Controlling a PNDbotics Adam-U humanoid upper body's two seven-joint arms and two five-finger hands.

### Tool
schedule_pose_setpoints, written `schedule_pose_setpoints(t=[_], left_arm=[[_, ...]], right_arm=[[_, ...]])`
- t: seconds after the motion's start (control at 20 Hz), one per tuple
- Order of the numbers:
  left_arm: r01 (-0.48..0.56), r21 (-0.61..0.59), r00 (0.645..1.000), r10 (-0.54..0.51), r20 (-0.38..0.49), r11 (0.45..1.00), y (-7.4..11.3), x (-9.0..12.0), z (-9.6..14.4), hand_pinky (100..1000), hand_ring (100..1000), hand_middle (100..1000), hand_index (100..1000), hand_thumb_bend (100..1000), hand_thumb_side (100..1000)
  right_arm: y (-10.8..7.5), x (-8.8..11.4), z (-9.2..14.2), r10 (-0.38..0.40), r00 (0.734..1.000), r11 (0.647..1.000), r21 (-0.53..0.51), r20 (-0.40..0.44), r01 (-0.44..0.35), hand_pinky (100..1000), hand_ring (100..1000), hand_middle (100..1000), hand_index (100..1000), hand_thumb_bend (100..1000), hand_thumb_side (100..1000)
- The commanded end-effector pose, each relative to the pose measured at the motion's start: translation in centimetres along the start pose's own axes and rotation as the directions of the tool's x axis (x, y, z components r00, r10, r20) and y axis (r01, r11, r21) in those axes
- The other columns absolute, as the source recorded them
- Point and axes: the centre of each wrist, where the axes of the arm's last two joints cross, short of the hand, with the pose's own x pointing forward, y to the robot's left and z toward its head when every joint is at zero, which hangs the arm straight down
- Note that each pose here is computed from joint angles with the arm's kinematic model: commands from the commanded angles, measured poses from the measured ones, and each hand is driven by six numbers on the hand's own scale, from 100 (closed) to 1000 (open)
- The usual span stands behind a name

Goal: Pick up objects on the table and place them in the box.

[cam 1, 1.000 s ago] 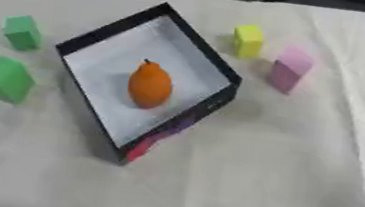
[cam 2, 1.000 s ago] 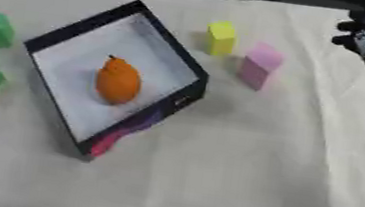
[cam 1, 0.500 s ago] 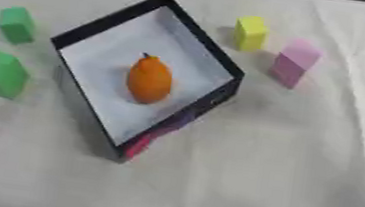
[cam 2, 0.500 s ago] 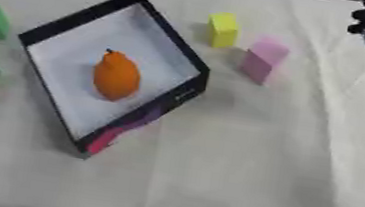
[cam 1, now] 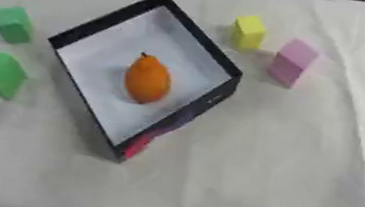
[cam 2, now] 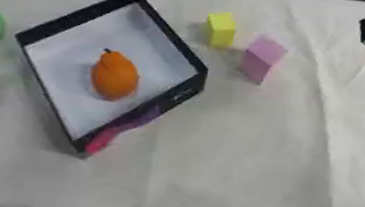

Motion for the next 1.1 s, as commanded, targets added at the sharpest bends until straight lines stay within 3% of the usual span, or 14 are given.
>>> schedule_pose_setpoints(t=[0.05,0.35,0.45,0.9,1.0,1.1], left_arm=[[0.028,-0.022,0.999,-0.027,0.033,0.999,0.4,0.9,-0.2,833,763,800,839,168,823],[0.038,-0.025,0.999,-0.037,0.036,0.999,0.5,1.0,-0.3,833,763,799,838,168,822],[0.033,-0.018,0.999,-0.032,0.038,0.999,0.5,1.0,-0.3,833,762,799,837,168,823],[0.008,-0.018,1.0,-0.008,0.021,1.0,0.2,0.7,-0.1,833,762,798,837,168,834],[0.006,-0.019,1.0,-0.006,0.019,1.0,0.1,0.7,-0.1,833,762,797,836,169,834],[0.002,-0.019,1.0,-0.002,0.018,1.0,0.1,0.7,-0.1,833,762,797,836,170,835]], right_arm=[[-2.5,0.0,0.4,0.184,0.983,0.972,0.143,0.017,-0.185,886,844,806,889,100,257],[-3.2,0.2,-0.4,0.334,0.937,0.889,0.295,0.105,-0.35,907,891,858,922,100,384],[-3.6,0.2,-0.9,0.362,0.922,0.858,0.337,0.137,-0.387,910,897,865,928,128,385],[-3.8,-0.3,-5.1,0.38,0.895,0.799,0.404,0.235,-0.446,927,917,885,934,284,361],[-3.5,-0.4,-6.4,0.377,0.89,0.786,0.42,0.257,-0.454,934,916,871,931,396,358],[-3.2,-0.5,-7.7,0.378,0.882,0.766,0.44,0.281,-0.469,939,917,867,931,452,348]])
